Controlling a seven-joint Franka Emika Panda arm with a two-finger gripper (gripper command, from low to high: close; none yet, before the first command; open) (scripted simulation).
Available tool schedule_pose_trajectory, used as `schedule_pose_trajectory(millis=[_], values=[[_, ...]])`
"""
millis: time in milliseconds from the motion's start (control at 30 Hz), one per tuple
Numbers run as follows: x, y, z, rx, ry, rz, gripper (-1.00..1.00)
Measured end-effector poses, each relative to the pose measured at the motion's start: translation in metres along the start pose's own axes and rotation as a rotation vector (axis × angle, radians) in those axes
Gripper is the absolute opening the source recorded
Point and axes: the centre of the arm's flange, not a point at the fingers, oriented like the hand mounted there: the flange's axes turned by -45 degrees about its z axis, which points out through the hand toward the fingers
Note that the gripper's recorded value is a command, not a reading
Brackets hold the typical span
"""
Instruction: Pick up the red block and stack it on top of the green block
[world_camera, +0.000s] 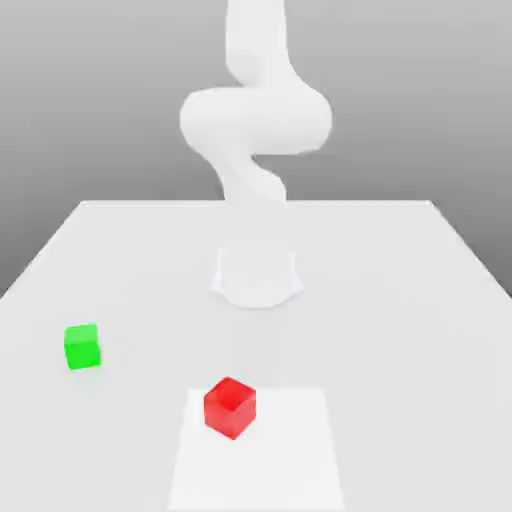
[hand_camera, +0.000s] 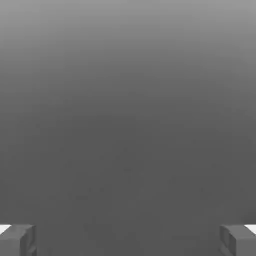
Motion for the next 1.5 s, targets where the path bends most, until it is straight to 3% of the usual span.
schedule_pose_trajectory(millis=[300, 600, 967, 1000, 1500], values=[[-0.102, 0.017, 0.208, -0.139, -0.328, 0.204, 0.0], [-0.288, 0.042, 0.331, -0.197, -0.673, 0.493, 0.0], [-0.344, 0.042, 0.382, -0.2, -0.698, 0.519, 0.0], [-0.347, 0.042, 0.384, -0.201, -0.699, 0.518, -1.0], [-0.313, 0.041, 0.35, -0.199, -0.693, 0.521, -1.0]])
